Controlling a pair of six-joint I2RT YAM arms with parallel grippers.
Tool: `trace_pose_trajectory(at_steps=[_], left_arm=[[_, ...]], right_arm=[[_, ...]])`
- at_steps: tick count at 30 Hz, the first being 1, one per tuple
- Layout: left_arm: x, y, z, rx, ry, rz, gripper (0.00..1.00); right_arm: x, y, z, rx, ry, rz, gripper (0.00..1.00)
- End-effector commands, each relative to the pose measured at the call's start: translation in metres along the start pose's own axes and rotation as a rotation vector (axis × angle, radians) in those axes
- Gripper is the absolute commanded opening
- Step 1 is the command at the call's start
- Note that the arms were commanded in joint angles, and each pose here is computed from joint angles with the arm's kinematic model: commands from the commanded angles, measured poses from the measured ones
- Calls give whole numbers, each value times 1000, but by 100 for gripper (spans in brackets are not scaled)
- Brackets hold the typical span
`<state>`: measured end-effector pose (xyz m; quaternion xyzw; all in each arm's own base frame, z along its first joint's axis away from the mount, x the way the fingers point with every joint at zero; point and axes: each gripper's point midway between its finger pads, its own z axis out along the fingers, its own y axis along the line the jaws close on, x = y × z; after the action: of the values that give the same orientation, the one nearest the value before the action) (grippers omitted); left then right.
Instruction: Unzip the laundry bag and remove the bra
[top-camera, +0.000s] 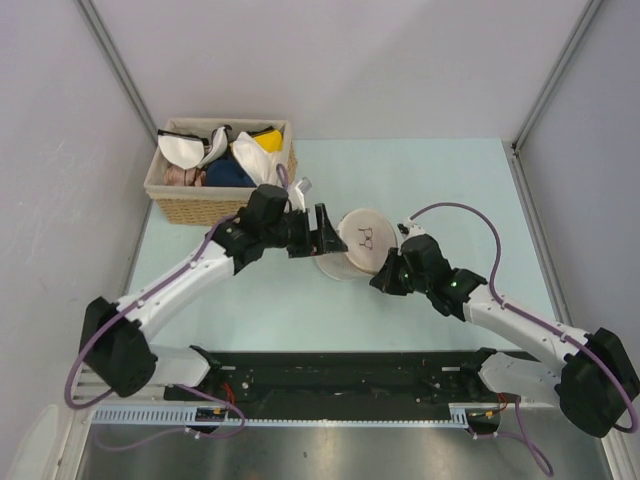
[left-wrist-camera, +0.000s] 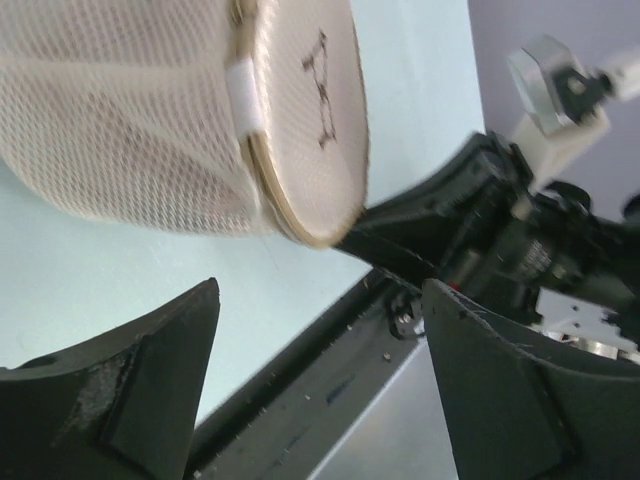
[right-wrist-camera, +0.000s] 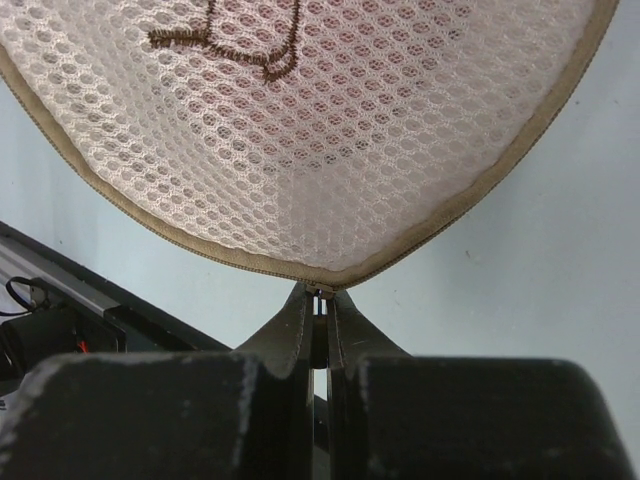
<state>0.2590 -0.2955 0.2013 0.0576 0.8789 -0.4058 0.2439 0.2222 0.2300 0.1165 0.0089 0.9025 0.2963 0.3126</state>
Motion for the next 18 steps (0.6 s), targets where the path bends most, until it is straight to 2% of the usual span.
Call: trace_pose_trajectory(at_steps=[1,2,7,18], left_arm=[[19,-10,-21,13,-29,-53,88],[30,-6,-18,9,-15,-73,88],[37,-15,-2,83,-64,-189,88],[30,-35,35,122,-103,-201,86]], right_arm=[[3,-6,3,30,-6,21,0],[3,-5,3,23,-7,24,0],[2,-1,6,7,-9,59,0],[1,10,3,-44,7,93,0]])
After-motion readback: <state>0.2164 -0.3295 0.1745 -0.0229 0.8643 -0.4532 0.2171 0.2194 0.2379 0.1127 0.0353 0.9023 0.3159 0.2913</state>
